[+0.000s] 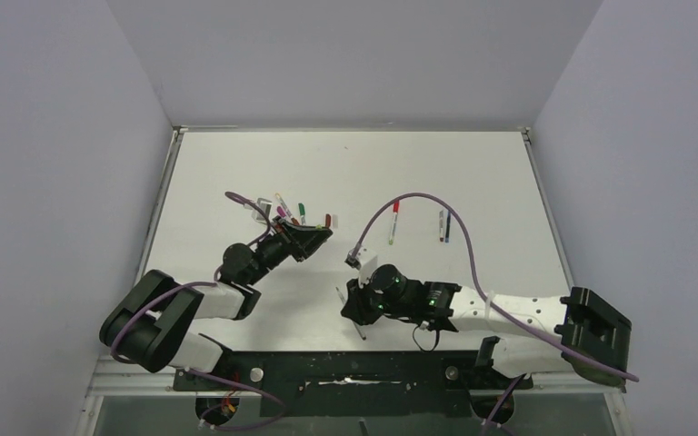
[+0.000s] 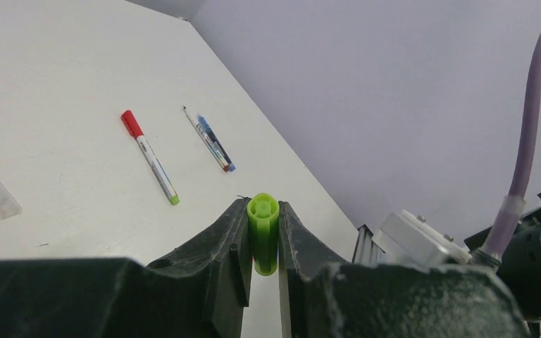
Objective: Open the pen caps
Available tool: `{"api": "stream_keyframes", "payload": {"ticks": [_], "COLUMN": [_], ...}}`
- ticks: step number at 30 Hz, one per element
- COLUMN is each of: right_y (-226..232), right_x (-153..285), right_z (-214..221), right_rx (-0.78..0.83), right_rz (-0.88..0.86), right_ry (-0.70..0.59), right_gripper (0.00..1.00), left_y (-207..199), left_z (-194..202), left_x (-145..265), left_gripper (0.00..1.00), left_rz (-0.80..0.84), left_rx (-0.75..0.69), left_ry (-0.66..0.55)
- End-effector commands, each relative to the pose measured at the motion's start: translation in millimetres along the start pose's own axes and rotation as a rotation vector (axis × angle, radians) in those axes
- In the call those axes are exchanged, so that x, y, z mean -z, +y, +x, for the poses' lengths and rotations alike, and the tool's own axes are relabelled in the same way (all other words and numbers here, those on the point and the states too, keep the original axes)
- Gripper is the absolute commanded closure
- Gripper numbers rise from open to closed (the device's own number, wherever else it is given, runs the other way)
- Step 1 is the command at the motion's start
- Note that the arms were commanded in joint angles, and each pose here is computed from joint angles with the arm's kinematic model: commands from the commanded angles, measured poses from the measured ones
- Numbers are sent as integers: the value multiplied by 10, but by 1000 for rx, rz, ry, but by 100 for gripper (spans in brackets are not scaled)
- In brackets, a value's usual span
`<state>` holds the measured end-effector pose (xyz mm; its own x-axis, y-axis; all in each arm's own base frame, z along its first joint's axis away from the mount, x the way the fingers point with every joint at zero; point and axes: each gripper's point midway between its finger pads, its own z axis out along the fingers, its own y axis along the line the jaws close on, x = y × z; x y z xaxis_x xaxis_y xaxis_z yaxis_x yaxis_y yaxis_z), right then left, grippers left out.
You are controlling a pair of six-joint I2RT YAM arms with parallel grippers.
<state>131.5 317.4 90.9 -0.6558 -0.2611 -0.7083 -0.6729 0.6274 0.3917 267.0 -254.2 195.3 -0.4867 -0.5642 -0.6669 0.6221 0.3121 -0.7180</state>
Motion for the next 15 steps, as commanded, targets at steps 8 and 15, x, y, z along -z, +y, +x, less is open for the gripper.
{"api": "stream_keyframes", "payload": {"ticks": [8,15], "right_y": [-63,-961], "right_x": [214,650], "right_z": [-449,-1135], "right_rx": [24,-43], "right_rz": [190,609], "right_ry": [-54,-118], "right_gripper": [100,100], "left_y": [-111,-65], "left_z": [-284,-265], "left_x": [-34,-52], "left_gripper": [93,92], "left_rz": [24,9], "left_rx": [-60,-67], "left_ry": [-108,-98]}}
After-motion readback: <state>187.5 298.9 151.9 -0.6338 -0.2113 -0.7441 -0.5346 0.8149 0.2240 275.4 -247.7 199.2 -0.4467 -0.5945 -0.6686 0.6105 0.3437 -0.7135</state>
